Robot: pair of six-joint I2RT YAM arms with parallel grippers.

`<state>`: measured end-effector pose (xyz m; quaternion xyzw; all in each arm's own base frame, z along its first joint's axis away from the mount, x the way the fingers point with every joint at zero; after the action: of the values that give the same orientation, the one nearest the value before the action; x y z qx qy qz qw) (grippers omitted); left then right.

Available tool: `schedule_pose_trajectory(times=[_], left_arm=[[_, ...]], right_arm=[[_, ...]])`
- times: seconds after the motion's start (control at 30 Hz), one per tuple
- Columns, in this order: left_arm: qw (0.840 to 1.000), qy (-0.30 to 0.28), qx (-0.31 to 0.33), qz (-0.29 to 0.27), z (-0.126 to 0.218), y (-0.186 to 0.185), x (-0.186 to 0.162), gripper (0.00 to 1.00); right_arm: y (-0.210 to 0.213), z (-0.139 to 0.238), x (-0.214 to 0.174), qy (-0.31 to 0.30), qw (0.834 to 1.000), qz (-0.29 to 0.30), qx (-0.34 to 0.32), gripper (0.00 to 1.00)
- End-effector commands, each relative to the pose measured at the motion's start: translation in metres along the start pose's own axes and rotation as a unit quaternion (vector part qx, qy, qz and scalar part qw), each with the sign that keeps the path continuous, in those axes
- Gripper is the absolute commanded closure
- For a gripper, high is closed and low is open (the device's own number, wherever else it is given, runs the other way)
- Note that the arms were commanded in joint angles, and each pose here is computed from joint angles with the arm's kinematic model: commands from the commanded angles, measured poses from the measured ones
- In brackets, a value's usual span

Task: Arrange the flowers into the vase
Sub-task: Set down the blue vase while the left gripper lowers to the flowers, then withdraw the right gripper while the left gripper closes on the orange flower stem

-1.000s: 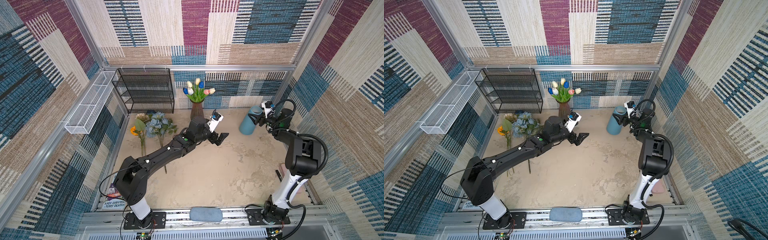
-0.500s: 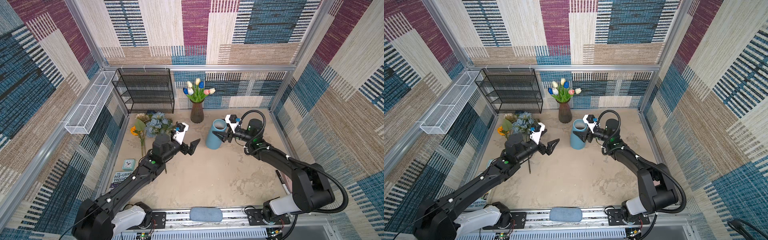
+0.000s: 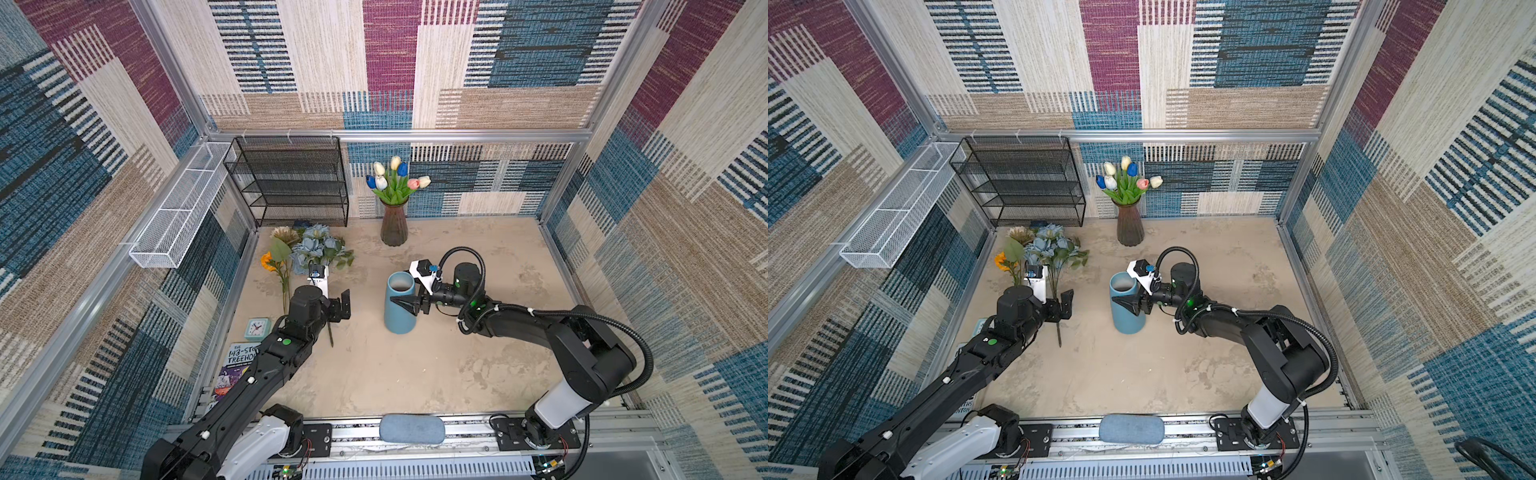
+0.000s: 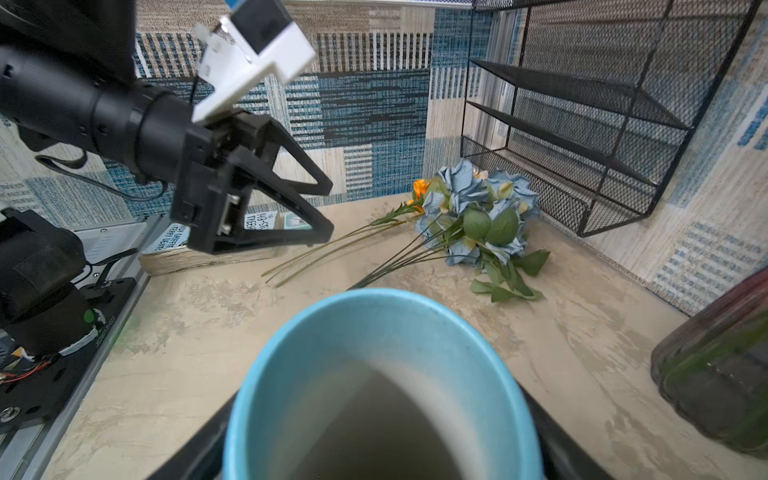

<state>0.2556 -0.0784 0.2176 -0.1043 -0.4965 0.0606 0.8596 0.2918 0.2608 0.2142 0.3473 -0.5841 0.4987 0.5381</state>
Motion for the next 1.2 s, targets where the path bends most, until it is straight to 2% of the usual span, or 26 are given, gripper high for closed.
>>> schedule_pose_trajectory(times=[0.0,0.17,0.27,0.43,0.53,0.77,0.9,1.07,1.17], left_arm=[[0.999,0.03,0.039,0.021,-0.011,0.008,-0.003,0.07],[0.997,0.048,0.057,0.024,-0.026,0.011,-0.006,0.14],[0.997,0.041,0.051,0.031,-0.029,0.012,-0.005,0.14],[0.997,0.04,0.05,0.033,-0.031,0.012,0.003,0.1],[0.998,0.04,0.048,0.032,-0.031,0.012,0.005,0.09],[0.997,0.043,0.061,0.032,-0.031,0.016,0.01,0.04],[0.993,0.067,0.082,0.045,-0.034,0.027,0.017,0.03],[0.989,0.099,0.096,0.059,-0.053,0.038,0.027,0.08],[0.983,0.124,0.118,0.064,-0.069,0.047,0.03,0.18]], right_arm=[[-0.007,-0.002,0.022,-0.067,0.996,0.052,-0.024,0.66],[-0.009,-0.003,0.016,-0.055,0.996,0.062,-0.035,0.62],[-0.009,-0.002,0.016,-0.053,0.996,0.064,-0.035,0.53],[-0.008,-0.001,0.016,-0.054,0.996,0.068,-0.036,0.2],[-0.006,0.0,0.015,-0.053,0.996,0.072,-0.032,0.13],[-0.001,0.004,0.017,-0.046,0.996,0.075,-0.02,0.04],[0.0,0.011,0.032,-0.048,0.995,0.08,-0.025,0.0],[0.003,0.028,0.069,-0.063,0.992,0.098,-0.041,0.0],[0.004,0.043,0.093,-0.077,0.989,0.106,-0.067,0.0]])
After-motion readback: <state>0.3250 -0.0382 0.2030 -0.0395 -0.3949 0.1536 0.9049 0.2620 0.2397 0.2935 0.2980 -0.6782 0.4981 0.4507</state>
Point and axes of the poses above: each gripper's point midway between its finger pads, its own z axis back along the fingers, its own y axis along the line the jaws close on, x = y × z, the point moved 8 cm from there along z, back along the fingers, and after that the axes turned 11 degrees about z, right-handed, at the moved point
